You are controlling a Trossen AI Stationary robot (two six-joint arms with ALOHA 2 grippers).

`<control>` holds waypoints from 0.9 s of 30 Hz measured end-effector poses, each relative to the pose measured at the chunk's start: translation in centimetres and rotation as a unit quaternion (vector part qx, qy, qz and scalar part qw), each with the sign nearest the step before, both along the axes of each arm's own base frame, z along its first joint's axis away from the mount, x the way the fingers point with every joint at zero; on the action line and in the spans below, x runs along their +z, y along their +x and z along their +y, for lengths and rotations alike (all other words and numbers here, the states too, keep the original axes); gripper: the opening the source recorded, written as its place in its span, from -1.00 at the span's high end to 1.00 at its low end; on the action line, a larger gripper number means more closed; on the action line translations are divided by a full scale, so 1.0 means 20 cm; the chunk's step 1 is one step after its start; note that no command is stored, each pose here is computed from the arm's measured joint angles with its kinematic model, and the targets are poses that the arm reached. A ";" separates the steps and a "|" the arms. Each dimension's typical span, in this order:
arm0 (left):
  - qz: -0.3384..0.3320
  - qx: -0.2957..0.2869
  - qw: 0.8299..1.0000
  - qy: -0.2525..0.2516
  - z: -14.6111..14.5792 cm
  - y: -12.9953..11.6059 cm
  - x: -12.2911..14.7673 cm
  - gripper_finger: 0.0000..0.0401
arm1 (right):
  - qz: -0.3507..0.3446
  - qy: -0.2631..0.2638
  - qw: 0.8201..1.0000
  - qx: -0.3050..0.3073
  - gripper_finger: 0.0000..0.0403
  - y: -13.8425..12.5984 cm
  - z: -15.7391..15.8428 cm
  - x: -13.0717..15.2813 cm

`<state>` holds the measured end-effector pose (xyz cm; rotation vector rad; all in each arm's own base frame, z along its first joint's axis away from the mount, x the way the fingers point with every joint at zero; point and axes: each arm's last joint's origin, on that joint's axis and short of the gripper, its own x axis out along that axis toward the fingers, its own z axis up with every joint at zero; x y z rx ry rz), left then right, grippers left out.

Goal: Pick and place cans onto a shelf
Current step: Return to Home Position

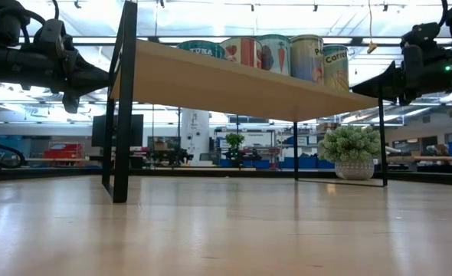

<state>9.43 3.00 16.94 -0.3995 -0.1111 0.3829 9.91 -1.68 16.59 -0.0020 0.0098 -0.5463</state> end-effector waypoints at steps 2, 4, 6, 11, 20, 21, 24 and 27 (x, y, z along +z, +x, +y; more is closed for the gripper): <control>0.000 0.000 1.000 0.000 0.00 0.00 0.00 0.89 | 0.000 0.000 1.000 0.000 0.81 0.00 0.00 0.00; 0.000 0.000 1.000 0.000 0.00 0.00 0.00 0.88 | 0.000 0.000 1.000 0.000 0.81 0.00 0.00 0.00; 0.000 0.000 1.000 0.000 0.00 0.00 0.00 0.88 | 0.000 0.000 1.000 0.000 0.81 0.00 0.00 0.00; 0.000 0.000 1.000 0.000 0.00 0.00 0.00 0.90 | 0.000 0.000 1.000 0.000 0.81 0.00 0.00 0.00; 0.000 0.000 1.000 0.000 0.00 0.00 0.00 0.88 | 0.000 0.000 1.000 0.000 0.81 0.00 0.00 0.00; 0.000 0.000 1.000 0.000 0.00 0.00 0.00 0.88 | 0.000 0.000 1.000 0.000 0.81 0.00 0.00 0.00; 0.000 0.000 1.000 0.000 0.00 0.00 0.00 0.90 | 0.000 0.000 1.000 0.000 0.81 0.00 0.00 0.00; 0.000 0.000 1.000 0.000 0.00 0.00 0.00 0.91 | 0.000 0.000 1.000 0.000 0.81 0.00 0.00 0.00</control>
